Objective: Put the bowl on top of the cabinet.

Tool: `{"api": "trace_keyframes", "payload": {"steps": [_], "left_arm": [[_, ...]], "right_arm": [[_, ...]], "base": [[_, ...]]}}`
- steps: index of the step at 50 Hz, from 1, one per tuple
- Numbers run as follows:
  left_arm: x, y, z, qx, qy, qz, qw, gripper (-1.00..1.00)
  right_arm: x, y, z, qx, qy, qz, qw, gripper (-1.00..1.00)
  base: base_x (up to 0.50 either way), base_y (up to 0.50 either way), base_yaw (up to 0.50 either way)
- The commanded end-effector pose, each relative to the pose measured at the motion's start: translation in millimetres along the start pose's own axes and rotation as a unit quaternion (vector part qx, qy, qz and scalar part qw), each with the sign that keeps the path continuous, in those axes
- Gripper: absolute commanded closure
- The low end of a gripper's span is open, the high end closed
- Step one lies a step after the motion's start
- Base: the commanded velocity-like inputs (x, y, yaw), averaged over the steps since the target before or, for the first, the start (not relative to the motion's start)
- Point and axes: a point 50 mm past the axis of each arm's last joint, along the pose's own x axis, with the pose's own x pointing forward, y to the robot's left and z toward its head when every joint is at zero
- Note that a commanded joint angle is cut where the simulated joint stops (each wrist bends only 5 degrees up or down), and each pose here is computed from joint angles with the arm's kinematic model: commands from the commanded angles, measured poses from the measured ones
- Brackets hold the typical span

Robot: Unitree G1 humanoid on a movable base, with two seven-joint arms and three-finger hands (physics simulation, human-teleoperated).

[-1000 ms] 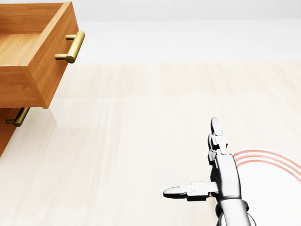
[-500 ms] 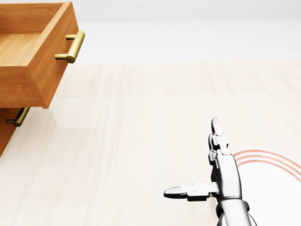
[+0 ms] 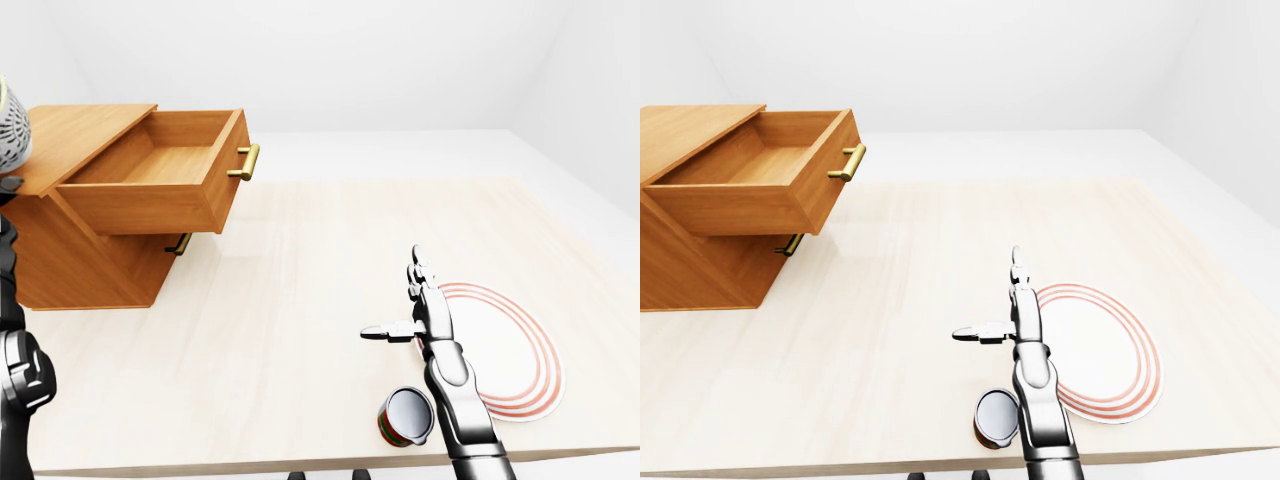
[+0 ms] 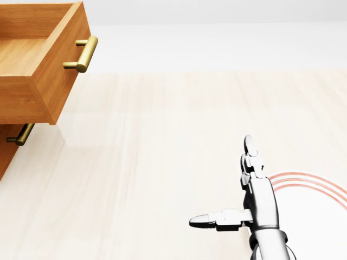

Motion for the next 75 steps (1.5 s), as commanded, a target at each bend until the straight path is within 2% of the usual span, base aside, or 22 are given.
{"api": "trace_keyframes", "payload": {"steps": [1,18,27,33,35,36,39,40,41,43,45,47,48,50,52,55,58,64,70,75], "left_arm": [[-34.2,-49,-4,0.021,-0.004,-0.082,0.996,-1.00],[-35.5,-50,-6,0.023,-0.003,-0.084,0.996,-1.00],[-32.7,-48,2,0.021,-0.015,-0.077,0.997,-1.00],[-26.9,-41,11,0.002,-0.023,-0.059,0.998,-1.00],[-23.6,-37,14,-0.009,-0.024,-0.048,0.998,-1.00],[-19.7,-30,17,-0.029,-0.023,-0.033,0.999,-1.00],[-19.6,-30,18,-0.031,-0.023,-0.032,0.999,-1.00],[-14.5,-18,27,-0.066,-0.036,0.000,0.997,-1.00],[-14.2,-13,31,-0.079,-0.045,0.015,0.996,-1.00],[-16.9,2,42,-0.124,-0.072,0.055,0.988,-1.00],[-22.2,14,50,-0.151,-0.101,0.086,0.980,-1.00],[-32.3,33,60,-0.199,-0.132,0.127,0.963,-1.00],[-42.1,49,68,-0.231,-0.159,0.156,0.947,-1.00],[-51.9,62,74,-0.254,-0.181,0.181,0.933,-1.00],[-69.4,84,82,-0.295,-0.216,0.210,0.907,-1.00],[-82.3,94,88,-0.311,-0.244,0.211,0.894,-1.00],[-101.6,109,93,-0.327,-0.280,0.215,0.877,-1.00],[-121.1,126,98,-0.347,-0.316,0.219,0.855,-1.00],[-138.7,136,100,-0.363,-0.335,0.217,0.842,-1.00],[-149.1,134,102,-0.364,-0.347,0.211,0.838,-1.00]], "right_arm": [[1,0,-1,0.000,0.001,0.000,1.000,-1.00],[1,1,-2,0.000,0.003,0.001,1.000,-1.00],[2,2,-3,-0.001,0.003,0.001,1.000,-1.00],[1,2,-2,-0.001,0.003,0.001,1.000,-1.00],[1,2,-3,-0.002,0.003,0.002,1.000,-1.00],[1,2,-2,-0.002,0.003,0.002,1.000,-1.00],[1,2,-2,-0.002,0.003,0.002,1.000,-1.00],[1,2,-2,-0.002,0.003,0.002,1.000,-1.00],[1,2,-2,-0.002,0.003,0.002,1.000,-1.00],[1,3,-2,-0.002,0.002,0.002,1.000,-1.00],[0,3,-2,-0.002,0.002,0.002,1.000,-1.00],[0,2,-1,-0.002,0.001,0.002,1.000,-1.00],[0,2,-1,-0.002,0.001,0.002,1.000,-1.00],[0,2,-1,-0.002,0.000,0.002,1.000,-1.00],[-1,3,1,-0.002,0.000,0.002,1.000,-1.00],[-1,3,0,-0.002,-0.001,0.003,1.000,-1.00],[0,2,-1,-0.002,-0.001,0.003,1.000,-1.00],[-1,2,0,-0.002,-0.001,0.002,1.000,-1.00],[-1,2,0,-0.002,-0.002,0.002,1.000,-1.00],[-1,1,1,-0.001,-0.002,0.001,1.000,-1.00]], "base": [[0.00,0.00,0.00],[0.00,0.00,0.00],[0.00,0.00,0.00],[0.00,0.00,0.00],[0.00,0.00,0.00],[0.00,0.00,0.00],[0.00,0.00,0.00],[0.00,0.00,0.00],[0.00,0.00,0.00],[0.00,0.00,0.00],[0.00,0.00,0.00],[0.00,0.00,0.00],[0.00,0.00,0.00],[0.00,0.00,0.00],[0.00,0.00,0.00],[0.00,0.00,0.00],[0.00,0.00,0.00],[0.00,0.00,0.00],[0.00,0.00,0.00],[0.00,0.00,0.00]]}}
